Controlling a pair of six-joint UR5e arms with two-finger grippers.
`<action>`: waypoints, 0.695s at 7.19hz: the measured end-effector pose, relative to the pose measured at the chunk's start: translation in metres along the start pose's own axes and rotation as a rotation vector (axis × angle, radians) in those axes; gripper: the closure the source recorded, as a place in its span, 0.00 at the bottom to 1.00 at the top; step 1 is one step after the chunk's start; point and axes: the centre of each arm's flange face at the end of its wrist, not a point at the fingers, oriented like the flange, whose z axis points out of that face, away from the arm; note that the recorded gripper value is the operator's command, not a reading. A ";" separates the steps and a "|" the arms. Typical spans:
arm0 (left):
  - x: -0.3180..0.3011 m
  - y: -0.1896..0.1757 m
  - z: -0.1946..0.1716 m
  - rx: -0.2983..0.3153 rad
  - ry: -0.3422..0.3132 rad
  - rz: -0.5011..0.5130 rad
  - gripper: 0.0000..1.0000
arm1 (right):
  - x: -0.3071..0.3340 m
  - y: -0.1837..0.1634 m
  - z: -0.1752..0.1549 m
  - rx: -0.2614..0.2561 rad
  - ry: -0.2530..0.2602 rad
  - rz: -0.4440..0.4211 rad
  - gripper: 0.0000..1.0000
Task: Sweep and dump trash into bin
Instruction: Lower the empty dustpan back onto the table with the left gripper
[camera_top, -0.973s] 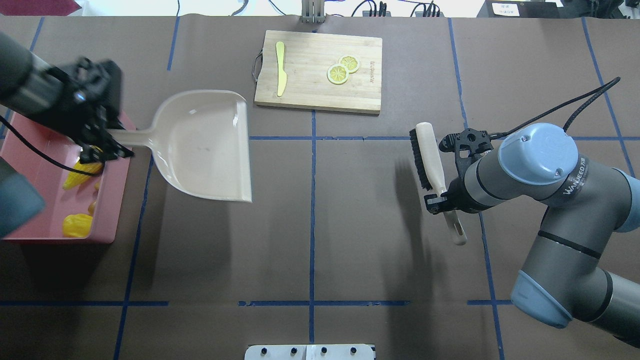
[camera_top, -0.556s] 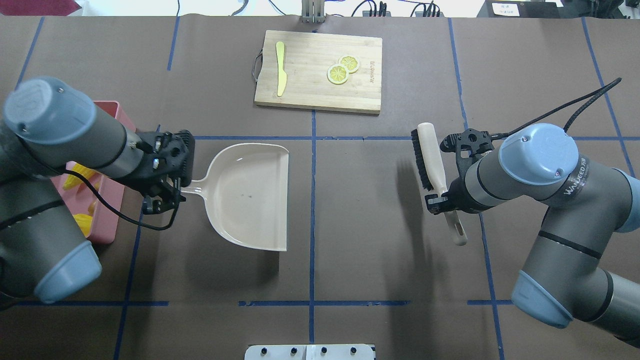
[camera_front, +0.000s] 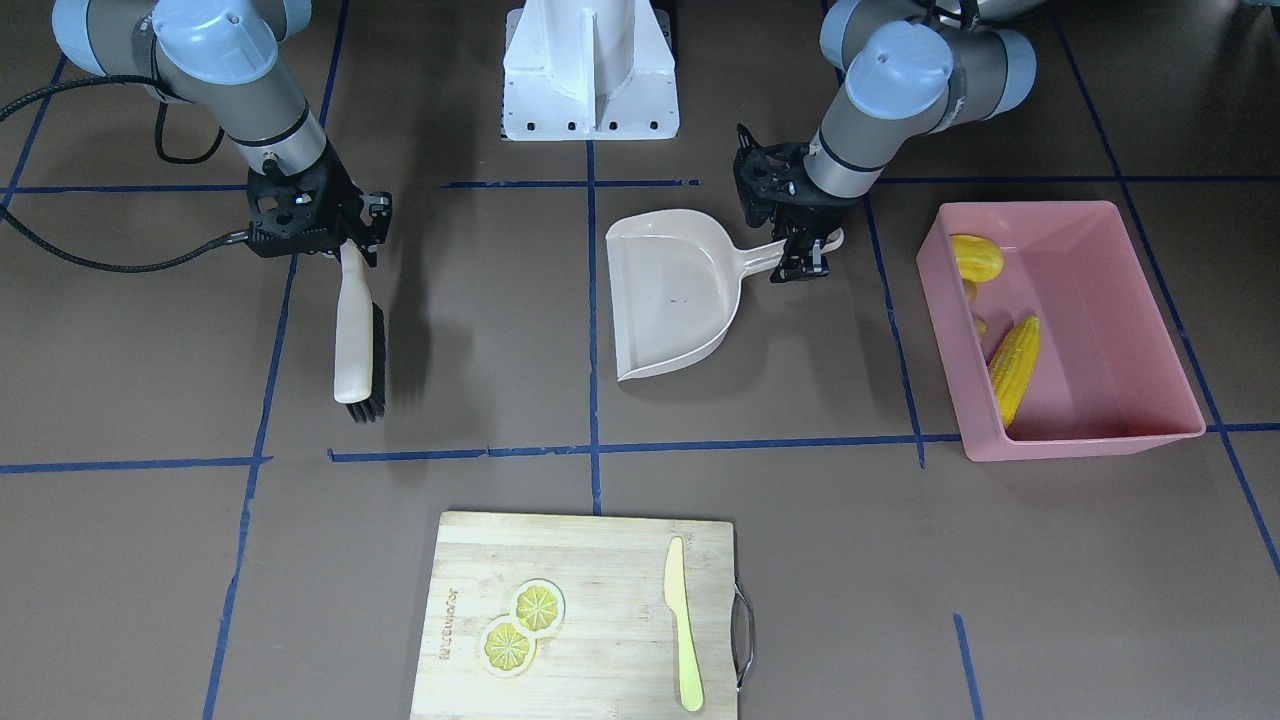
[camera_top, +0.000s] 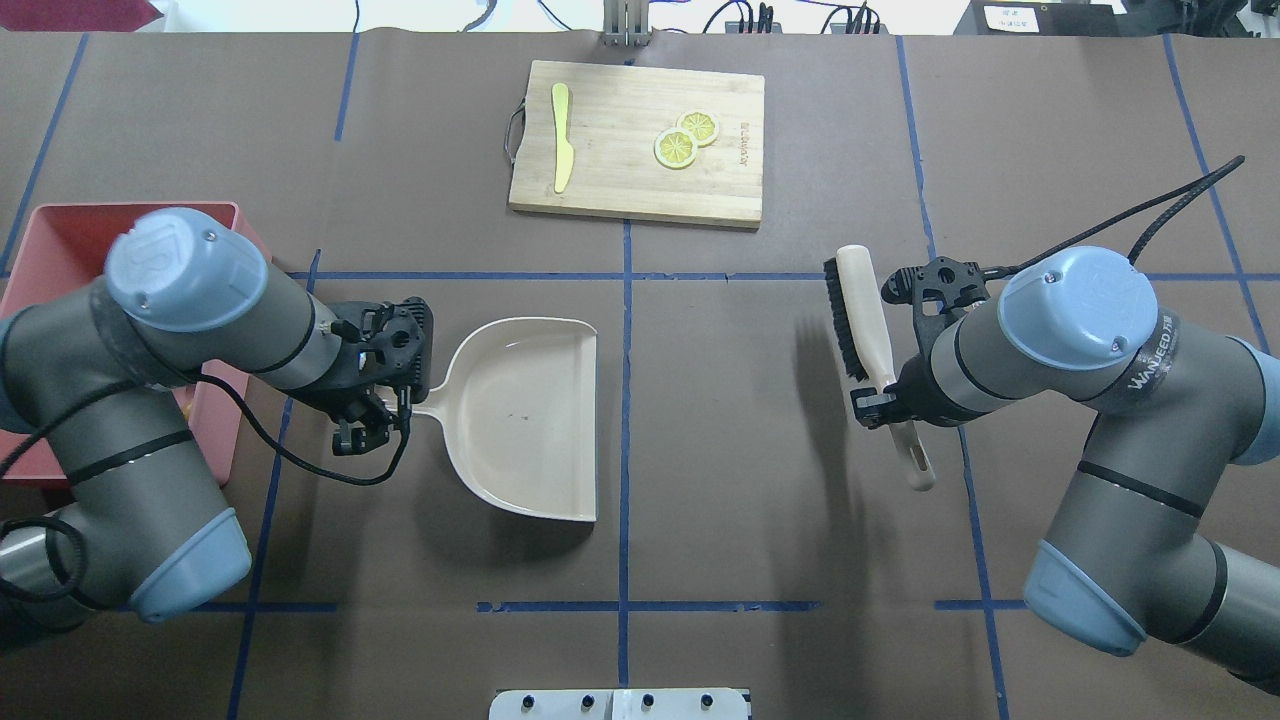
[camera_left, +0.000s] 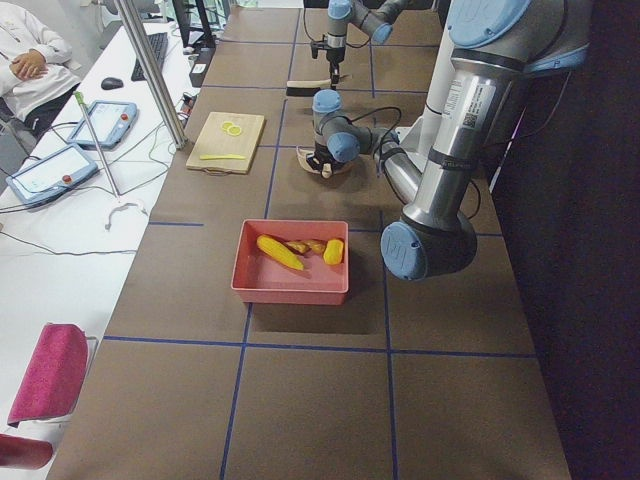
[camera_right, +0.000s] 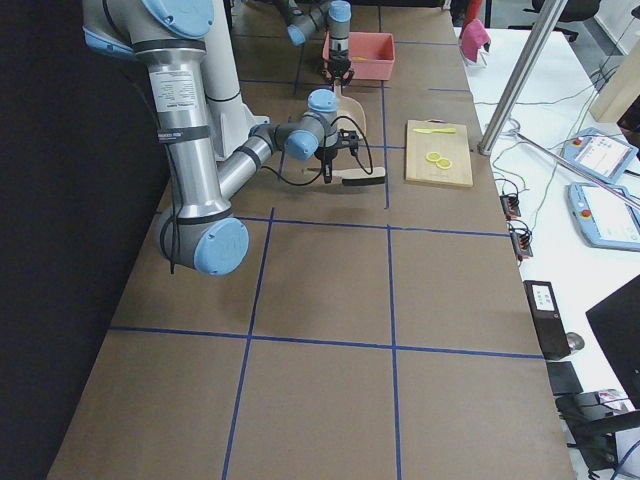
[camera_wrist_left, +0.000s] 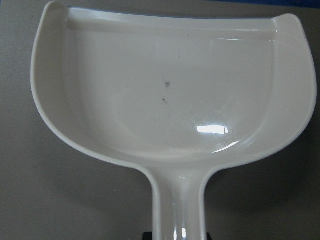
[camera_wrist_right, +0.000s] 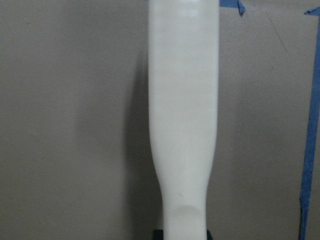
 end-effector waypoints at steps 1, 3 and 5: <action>0.000 -0.005 0.006 0.010 -0.001 -0.008 0.08 | 0.000 0.000 0.000 -0.001 0.000 -0.001 1.00; 0.007 -0.016 0.014 0.013 -0.026 0.009 0.00 | -0.001 0.000 0.000 -0.001 -0.001 -0.001 1.00; 0.003 -0.020 0.003 0.032 -0.064 0.026 0.00 | -0.001 0.000 0.000 0.000 -0.002 -0.002 1.00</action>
